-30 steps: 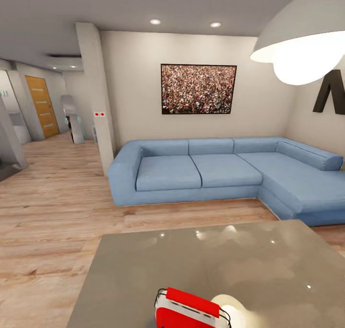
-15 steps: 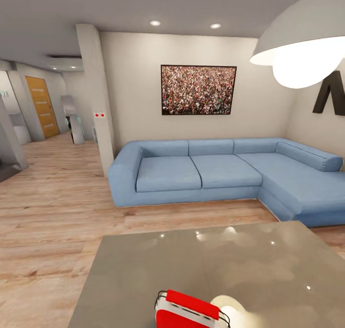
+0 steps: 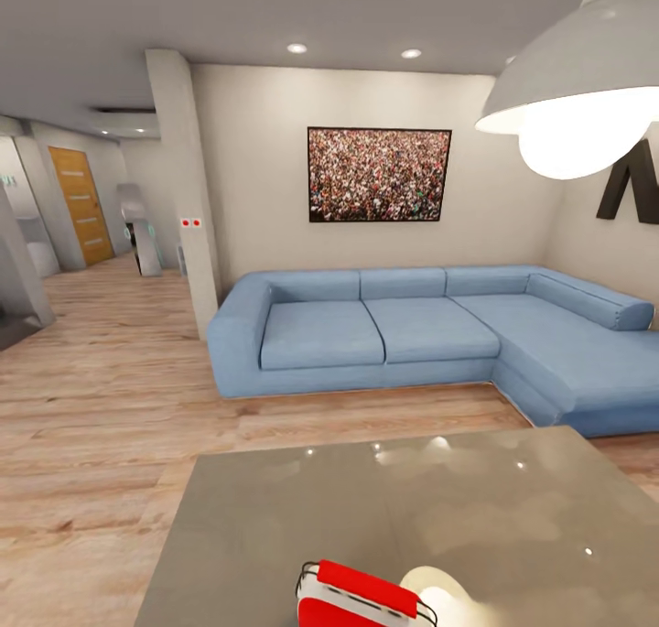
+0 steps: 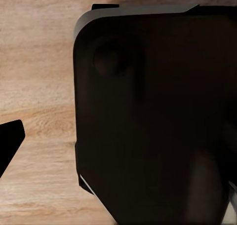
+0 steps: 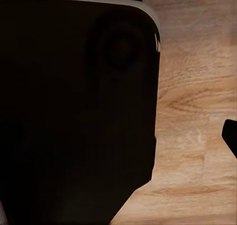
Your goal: Turn on the radio receiver that's on the table in the living room.
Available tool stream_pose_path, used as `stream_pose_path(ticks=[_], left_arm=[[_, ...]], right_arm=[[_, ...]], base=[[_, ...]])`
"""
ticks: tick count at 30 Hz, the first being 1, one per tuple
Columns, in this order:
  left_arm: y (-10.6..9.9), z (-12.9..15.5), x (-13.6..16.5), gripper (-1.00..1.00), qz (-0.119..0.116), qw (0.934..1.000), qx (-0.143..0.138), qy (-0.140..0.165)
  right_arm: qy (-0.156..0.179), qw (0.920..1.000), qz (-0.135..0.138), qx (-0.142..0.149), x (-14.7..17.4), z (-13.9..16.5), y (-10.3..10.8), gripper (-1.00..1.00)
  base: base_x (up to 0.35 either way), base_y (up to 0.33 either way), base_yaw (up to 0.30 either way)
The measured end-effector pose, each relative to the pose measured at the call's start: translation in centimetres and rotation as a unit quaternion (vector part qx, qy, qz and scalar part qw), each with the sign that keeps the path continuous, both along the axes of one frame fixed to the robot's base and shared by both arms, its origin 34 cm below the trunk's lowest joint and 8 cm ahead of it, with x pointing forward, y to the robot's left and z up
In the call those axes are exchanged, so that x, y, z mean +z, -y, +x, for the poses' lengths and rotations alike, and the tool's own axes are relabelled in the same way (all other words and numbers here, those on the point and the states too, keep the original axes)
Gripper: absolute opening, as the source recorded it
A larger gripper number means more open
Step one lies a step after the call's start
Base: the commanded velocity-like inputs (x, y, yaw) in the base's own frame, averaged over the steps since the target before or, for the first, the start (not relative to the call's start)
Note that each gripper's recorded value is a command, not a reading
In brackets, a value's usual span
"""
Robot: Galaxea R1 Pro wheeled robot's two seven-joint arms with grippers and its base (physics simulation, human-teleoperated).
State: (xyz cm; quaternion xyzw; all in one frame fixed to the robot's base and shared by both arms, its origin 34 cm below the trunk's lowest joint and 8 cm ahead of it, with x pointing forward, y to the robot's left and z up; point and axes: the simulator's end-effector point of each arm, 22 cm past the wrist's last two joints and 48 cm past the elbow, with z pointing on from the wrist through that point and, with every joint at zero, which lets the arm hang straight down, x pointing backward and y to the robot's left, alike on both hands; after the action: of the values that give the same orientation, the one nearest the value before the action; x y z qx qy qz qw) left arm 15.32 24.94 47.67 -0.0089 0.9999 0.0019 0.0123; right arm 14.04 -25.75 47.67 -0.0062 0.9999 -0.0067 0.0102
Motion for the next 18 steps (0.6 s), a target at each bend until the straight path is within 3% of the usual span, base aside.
stream_pose_path(ticks=[18], left_arm=[[-0.1, -0.1, 2.7, 1.0, 0.0, 1.0, 0.0, 0.0]], right_arm=[[0.0, 1.0, 0.0, 0.0, 2.7, -0.1, 0.0, 1.0]], base=[[0.0, 0.0, 0.0]])
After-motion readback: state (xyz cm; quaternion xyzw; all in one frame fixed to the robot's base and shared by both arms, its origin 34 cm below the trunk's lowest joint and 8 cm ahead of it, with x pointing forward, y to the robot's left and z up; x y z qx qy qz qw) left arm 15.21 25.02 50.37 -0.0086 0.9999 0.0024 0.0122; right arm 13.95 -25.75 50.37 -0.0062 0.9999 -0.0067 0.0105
